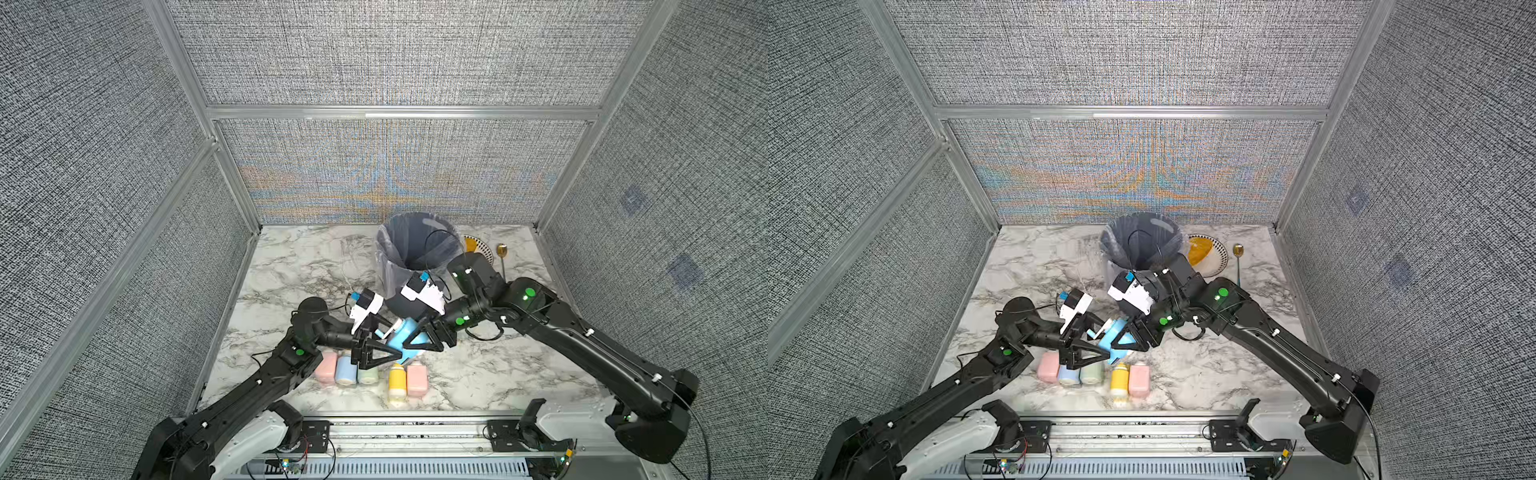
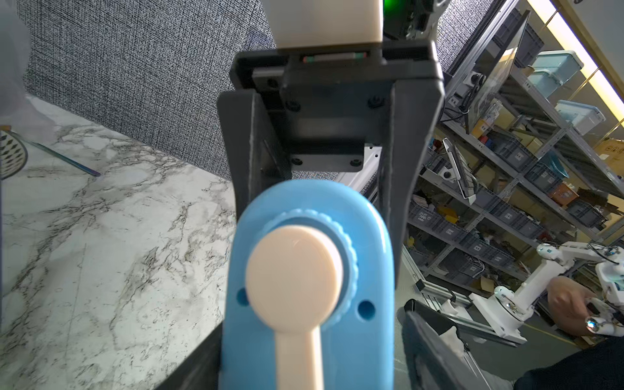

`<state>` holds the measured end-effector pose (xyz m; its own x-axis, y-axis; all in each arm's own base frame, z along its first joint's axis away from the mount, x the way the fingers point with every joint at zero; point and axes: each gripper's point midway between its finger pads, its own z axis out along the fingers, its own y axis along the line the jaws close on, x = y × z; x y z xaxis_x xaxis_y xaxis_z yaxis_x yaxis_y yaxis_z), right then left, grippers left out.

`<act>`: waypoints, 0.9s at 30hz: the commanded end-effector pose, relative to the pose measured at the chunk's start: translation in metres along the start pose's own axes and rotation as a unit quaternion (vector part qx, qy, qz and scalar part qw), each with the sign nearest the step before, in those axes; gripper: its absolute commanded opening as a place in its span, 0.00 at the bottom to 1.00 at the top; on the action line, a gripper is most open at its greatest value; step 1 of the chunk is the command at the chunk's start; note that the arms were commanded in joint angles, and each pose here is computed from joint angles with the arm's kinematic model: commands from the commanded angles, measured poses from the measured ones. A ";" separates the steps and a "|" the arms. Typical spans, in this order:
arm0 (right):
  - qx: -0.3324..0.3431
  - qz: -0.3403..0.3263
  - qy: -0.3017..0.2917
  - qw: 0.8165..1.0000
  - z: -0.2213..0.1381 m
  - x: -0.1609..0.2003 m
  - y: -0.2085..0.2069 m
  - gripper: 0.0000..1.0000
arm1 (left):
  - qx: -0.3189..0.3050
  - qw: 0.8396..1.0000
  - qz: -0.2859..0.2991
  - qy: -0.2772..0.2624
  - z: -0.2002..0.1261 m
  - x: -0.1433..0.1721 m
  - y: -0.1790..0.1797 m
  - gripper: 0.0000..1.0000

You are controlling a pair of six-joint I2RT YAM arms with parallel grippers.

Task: Take out the pencil sharpener tray and clean the shavings
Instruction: Pick up the pencil sharpener from the center of the board.

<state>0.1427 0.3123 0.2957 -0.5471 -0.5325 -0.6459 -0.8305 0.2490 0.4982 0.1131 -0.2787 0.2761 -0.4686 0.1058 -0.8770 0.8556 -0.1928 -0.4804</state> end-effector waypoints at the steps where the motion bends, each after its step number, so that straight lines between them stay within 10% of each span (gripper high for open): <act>1: 0.007 -0.010 -0.009 1.000 0.000 -0.005 -0.004 0.40 | 0.025 0.999 0.021 0.004 0.000 -0.001 -0.011 0.72; 10: 0.001 -0.020 -0.013 1.000 0.004 -0.010 -0.004 0.40 | 0.023 1.000 0.005 0.009 0.003 -0.002 -0.004 0.26; 14: 0.004 -0.028 -0.021 0.999 0.004 -0.015 -0.005 0.46 | 0.007 1.000 0.005 0.004 0.002 -0.004 -0.002 0.22; 22: 0.033 -0.020 -0.087 0.995 -0.018 -0.027 -0.025 0.92 | -0.063 0.997 0.006 -0.038 -0.004 -0.021 0.011 0.20; 27: 0.012 -0.025 -0.165 0.986 -0.043 -0.030 -0.027 0.98 | -0.103 0.991 0.006 -0.081 -0.012 -0.036 0.018 0.19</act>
<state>0.1802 0.2868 0.3046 -0.5478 -0.3512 -0.7594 -0.8345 0.2947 0.4656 0.1381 -0.2765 0.2853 -0.5016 0.0150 -0.8650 0.8646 -0.0241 -0.5018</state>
